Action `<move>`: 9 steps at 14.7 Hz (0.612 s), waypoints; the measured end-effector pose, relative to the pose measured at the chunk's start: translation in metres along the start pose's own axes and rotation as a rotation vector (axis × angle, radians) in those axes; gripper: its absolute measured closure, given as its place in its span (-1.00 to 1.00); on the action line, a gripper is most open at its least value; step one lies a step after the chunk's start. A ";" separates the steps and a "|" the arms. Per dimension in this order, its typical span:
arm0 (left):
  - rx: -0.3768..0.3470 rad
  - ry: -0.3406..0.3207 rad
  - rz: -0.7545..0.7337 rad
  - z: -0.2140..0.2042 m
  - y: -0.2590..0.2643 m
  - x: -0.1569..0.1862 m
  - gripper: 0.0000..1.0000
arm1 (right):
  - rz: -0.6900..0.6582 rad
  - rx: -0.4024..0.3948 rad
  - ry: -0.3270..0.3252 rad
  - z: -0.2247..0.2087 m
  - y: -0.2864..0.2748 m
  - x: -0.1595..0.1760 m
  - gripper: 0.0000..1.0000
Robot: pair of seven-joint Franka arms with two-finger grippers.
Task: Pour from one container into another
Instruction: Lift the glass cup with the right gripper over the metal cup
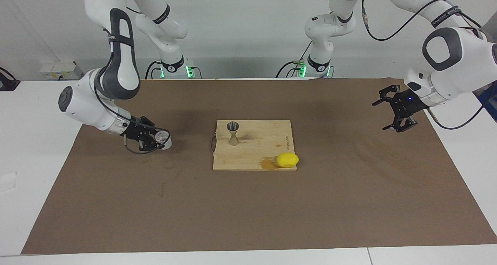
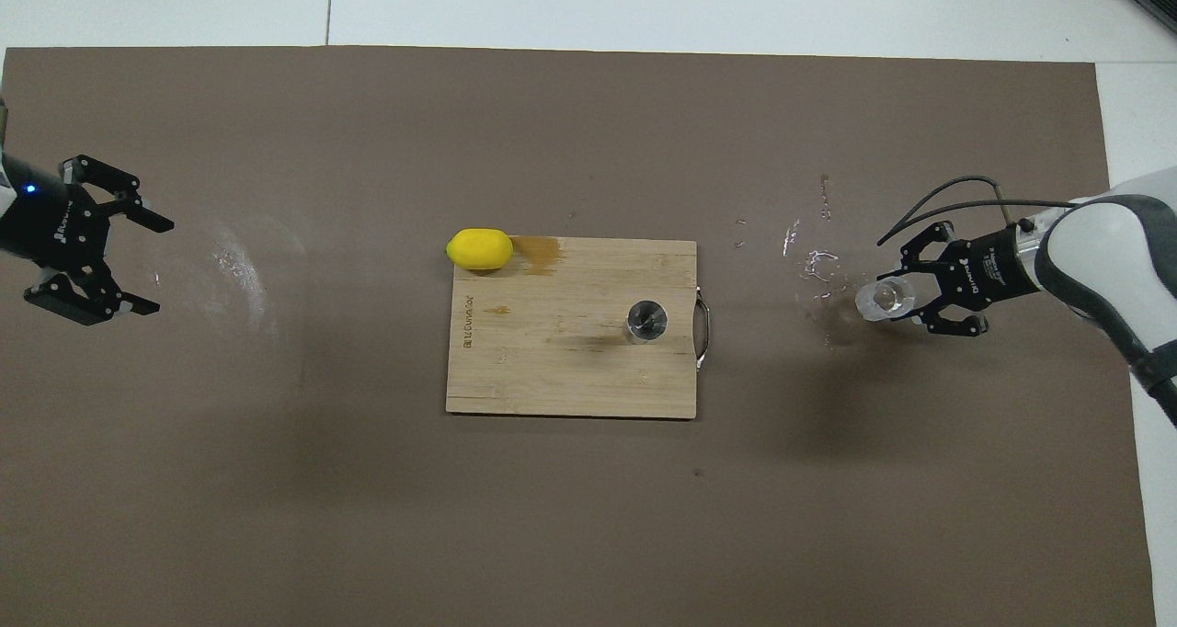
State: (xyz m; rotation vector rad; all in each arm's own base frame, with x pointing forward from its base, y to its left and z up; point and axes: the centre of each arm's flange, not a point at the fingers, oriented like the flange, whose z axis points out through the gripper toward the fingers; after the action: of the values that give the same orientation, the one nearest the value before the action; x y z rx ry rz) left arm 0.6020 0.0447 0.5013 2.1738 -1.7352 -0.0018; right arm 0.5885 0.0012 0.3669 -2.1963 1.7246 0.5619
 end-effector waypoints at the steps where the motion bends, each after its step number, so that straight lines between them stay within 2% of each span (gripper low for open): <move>1: 0.004 -0.014 -0.045 -0.001 0.001 -0.001 -1.00 | 0.008 -0.002 0.003 0.002 -0.003 -0.019 0.00; 5: 0.040 -0.068 -0.295 -0.011 0.007 -0.001 -1.00 | 0.051 0.008 0.002 0.001 -0.010 -0.075 0.00; 9: 0.152 -0.067 -0.521 -0.029 0.009 0.011 -1.00 | 0.089 0.037 0.020 0.005 -0.019 -0.112 0.00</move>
State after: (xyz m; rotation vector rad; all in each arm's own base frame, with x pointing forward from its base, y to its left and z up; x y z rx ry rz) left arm 0.6029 0.0402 0.5334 2.7033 -1.1839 -0.0771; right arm 0.5830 0.1036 0.4155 -2.1155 1.8352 0.5267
